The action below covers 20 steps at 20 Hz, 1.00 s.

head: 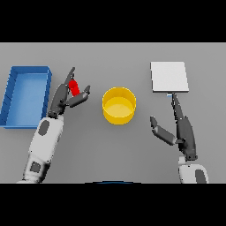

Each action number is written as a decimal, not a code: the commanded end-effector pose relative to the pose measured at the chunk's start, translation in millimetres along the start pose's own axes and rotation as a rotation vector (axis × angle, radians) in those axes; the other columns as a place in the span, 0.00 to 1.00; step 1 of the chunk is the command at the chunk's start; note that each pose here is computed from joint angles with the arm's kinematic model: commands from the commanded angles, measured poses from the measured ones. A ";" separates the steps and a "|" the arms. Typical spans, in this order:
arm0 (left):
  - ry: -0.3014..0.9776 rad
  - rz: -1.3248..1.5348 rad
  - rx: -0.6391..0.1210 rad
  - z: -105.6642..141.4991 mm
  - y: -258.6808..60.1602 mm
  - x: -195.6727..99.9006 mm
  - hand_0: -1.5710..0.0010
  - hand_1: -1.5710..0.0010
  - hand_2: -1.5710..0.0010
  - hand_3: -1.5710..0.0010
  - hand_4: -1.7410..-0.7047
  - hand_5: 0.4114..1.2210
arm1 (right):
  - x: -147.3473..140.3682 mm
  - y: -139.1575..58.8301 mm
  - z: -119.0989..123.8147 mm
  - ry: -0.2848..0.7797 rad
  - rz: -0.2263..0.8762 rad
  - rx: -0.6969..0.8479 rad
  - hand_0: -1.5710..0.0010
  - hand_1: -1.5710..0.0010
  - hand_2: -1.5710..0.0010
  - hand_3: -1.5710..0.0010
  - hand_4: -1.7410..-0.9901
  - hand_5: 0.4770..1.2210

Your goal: Pick up the red beaker and tilt it to pour out 1 green nut into yellow bowl. Pick up the yellow bowl and place it on the metallic measuring scale.

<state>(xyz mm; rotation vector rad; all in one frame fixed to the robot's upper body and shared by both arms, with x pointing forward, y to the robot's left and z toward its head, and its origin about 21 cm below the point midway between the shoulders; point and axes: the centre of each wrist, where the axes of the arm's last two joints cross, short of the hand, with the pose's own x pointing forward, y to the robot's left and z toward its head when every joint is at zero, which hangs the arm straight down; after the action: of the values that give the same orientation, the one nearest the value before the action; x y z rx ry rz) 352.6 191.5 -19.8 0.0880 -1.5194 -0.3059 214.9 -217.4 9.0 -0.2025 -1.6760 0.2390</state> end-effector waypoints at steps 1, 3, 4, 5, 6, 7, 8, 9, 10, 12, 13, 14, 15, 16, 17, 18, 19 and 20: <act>-0.004 0.007 -0.003 -1.0 -1.0 -2.1 1.00 1.00 1.00 1.00 0.41 0.35 | -0.2 -1.2 1.7 -0.009 0.010 -0.001 1.00 1.00 1.00 1.00 0.63 0.22; -0.018 0.014 -0.005 -5.2 -2.3 -1.9 1.00 1.00 1.00 1.00 0.39 0.35 | 0.4 -5.2 -0.4 -0.007 0.014 -0.005 1.00 1.00 1.00 1.00 0.64 0.22; -0.021 0.030 0.003 -8.0 -3.4 0.5 1.00 1.00 1.00 1.00 0.38 0.36 | 0.2 -3.3 0.1 -0.006 0.017 -0.003 1.00 1.00 1.00 1.00 0.64 0.22; -0.026 0.049 0.019 -8.8 0.0 -1.3 1.00 0.98 0.96 0.98 0.35 0.39 | -2.3 -1.8 3.4 -0.007 0.016 -0.001 1.00 1.00 1.00 1.00 0.64 0.22; -0.020 0.064 0.032 -10.0 -1.4 -3.4 0.92 0.91 0.88 0.92 0.32 0.42 | -2.3 -2.1 1.2 -0.001 0.009 -0.003 1.00 1.00 1.00 1.00 0.64 0.22; -0.008 0.083 0.044 -13.9 -1.2 -2.0 0.82 0.79 0.77 0.81 0.28 0.46 | -1.8 -1.9 0.2 -0.008 0.015 -0.006 1.00 1.00 1.00 1.00 0.64 0.22; 0.014 0.089 0.056 -15.3 -5.1 -3.6 0.72 0.69 0.67 0.65 0.28 0.57 | -2.4 -2.4 2.6 -0.014 0.017 -0.007 1.00 1.00 1.00 1.00 0.64 0.23; 0.007 0.067 0.057 -17.2 -8.4 -0.8 0.58 0.55 0.53 0.54 0.23 0.65 | -3.5 -0.6 3.2 -0.004 0.018 -0.004 1.00 1.00 1.00 1.00 0.65 0.23; 0.004 0.053 0.057 -17.2 -7.6 -0.4 0.46 0.44 0.43 0.47 0.19 0.72 | -4.0 -1.0 3.4 -0.002 0.008 -0.007 1.00 1.00 1.00 1.00 0.65 0.23; -0.023 0.032 0.030 -17.4 -11.2 -0.5 0.30 0.28 0.27 0.38 0.13 0.82 | -4.3 -3.5 3.7 0.000 0.012 -0.013 1.00 1.00 1.00 1.00 0.65 0.22; -0.037 0.017 0.018 -17.2 -14.5 -1.1 0.24 0.23 0.22 0.30 0.16 0.86 | -3.3 -0.7 4.8 -0.004 0.017 -0.012 1.00 1.00 1.00 1.00 0.65 0.22; -0.037 0.016 0.012 -17.0 -15.3 -0.9 0.19 0.18 0.17 0.24 0.19 0.89 | -4.6 -2.1 3.9 -0.004 0.013 -0.013 1.00 1.00 1.00 1.00 0.65 0.22; -0.029 0.029 0.009 -17.3 -16.0 -0.7 0.15 0.15 0.14 0.19 0.21 0.91 | -2.8 -0.1 2.6 -0.007 0.006 -0.016 1.00 1.00 1.00 1.00 0.64 0.23; -0.018 0.027 0.016 -17.1 -16.8 0.6 0.12 0.12 0.11 0.16 0.23 0.93 | -1.7 0.4 0.9 -0.010 0.006 -0.022 1.00 1.00 1.00 1.00 0.64 0.23; -0.025 0.024 0.028 -16.4 -19.6 0.6 0.10 0.09 0.09 0.12 0.18 0.92 | -3.9 -0.2 4.7 -0.009 0.004 -0.016 1.00 1.00 1.00 1.00 0.64 0.22; -0.030 0.036 0.042 -15.4 -18.4 -0.2 0.08 0.07 0.07 0.10 0.15 0.91 | -3.6 -1.2 5.5 -0.008 0.003 -0.012 1.00 1.00 1.00 1.00 0.65 0.22; -0.042 0.056 0.050 -14.0 -16.5 1.8 0.06 0.06 0.06 0.08 0.12 0.90 | -1.6 -0.2 6.5 -0.017 -0.003 -0.009 1.00 1.00 1.00 1.00 0.64 0.22; -0.057 0.073 0.069 -15.5 -14.4 7.2 0.05 0.05 0.05 0.06 0.09 0.89 | -2.0 -5.5 7.8 -0.025 0.008 -0.017 1.00 1.00 1.00 1.00 0.64 0.23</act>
<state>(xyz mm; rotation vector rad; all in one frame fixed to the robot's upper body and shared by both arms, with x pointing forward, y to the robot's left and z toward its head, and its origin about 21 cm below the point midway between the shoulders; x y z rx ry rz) 366.2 173.9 -16.8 0.0757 -1.5915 -0.1985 207.4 -223.7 7.7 -0.2208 -1.7031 0.2336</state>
